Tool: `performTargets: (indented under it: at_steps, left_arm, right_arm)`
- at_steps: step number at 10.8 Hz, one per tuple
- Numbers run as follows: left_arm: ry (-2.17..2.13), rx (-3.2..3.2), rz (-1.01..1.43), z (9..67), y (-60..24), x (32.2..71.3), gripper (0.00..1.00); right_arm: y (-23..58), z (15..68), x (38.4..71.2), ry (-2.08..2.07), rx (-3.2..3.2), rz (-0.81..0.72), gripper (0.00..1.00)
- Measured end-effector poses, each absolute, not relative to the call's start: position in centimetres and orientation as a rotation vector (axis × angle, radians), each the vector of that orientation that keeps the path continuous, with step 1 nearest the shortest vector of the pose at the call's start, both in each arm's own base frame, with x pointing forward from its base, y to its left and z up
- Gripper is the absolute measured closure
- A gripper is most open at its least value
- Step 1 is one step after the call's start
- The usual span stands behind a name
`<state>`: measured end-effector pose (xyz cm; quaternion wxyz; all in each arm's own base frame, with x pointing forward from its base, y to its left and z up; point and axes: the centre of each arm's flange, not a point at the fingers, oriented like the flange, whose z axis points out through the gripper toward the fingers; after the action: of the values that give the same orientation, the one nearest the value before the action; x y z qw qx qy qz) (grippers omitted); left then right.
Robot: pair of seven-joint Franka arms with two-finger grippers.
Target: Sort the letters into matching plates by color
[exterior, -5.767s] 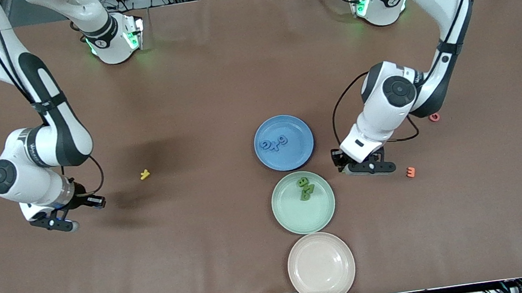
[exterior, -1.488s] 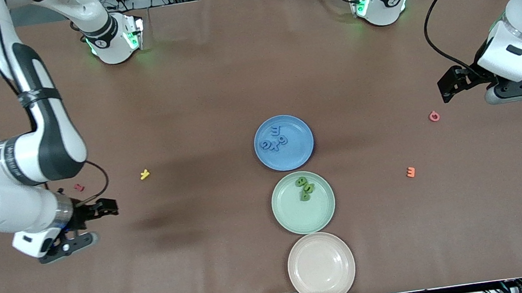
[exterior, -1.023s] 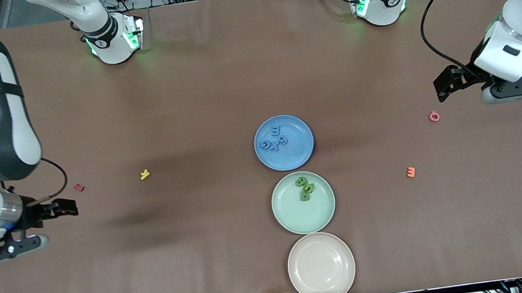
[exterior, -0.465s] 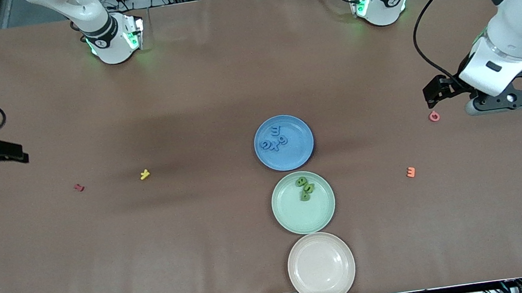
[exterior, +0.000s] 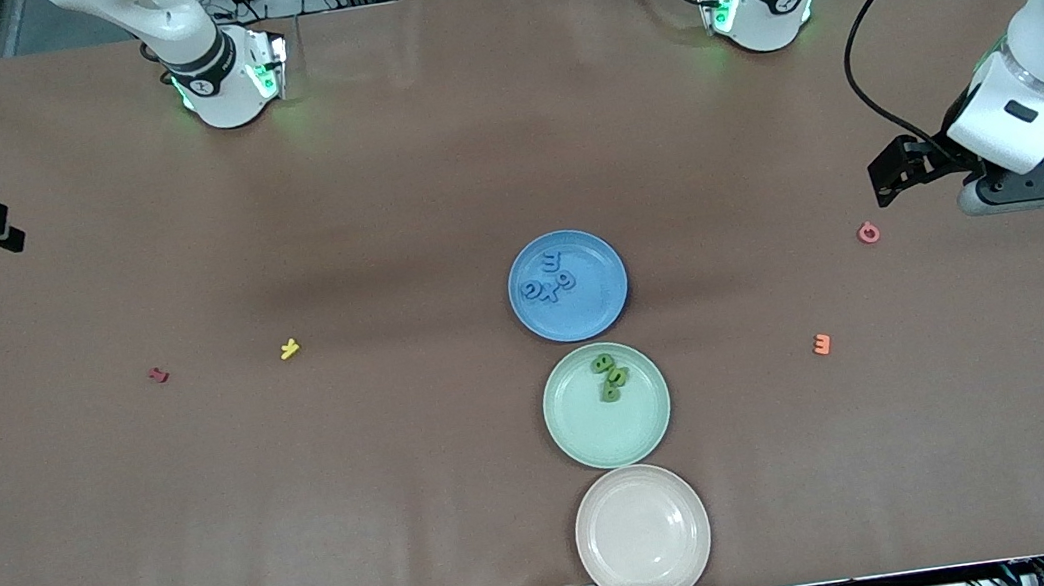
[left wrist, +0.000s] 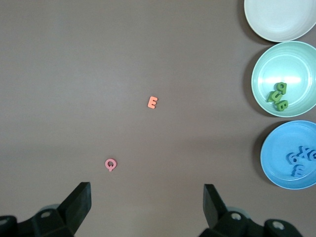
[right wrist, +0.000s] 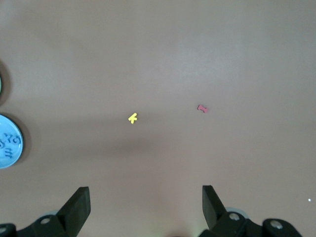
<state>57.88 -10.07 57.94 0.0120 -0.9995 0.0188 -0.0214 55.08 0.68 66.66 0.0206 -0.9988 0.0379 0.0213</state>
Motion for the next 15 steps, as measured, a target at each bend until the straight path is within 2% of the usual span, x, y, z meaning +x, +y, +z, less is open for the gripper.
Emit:
performTargets:
  at_steps: [4, 15]
  left_arm:
    - [-0.008, -3.102, -0.005, 60.1, -7.4, 56.5, 0.00]
    - [-0.031, -3.136, -0.106, 64.6, -7.1, 54.2, 0.00]
  right_arm:
    - [1.0, 62.5, 56.7, 0.202, -3.093, 0.015, 0.00]
    - [-0.8, 64.3, 56.7, 0.365, -3.079, -0.050, 0.00]
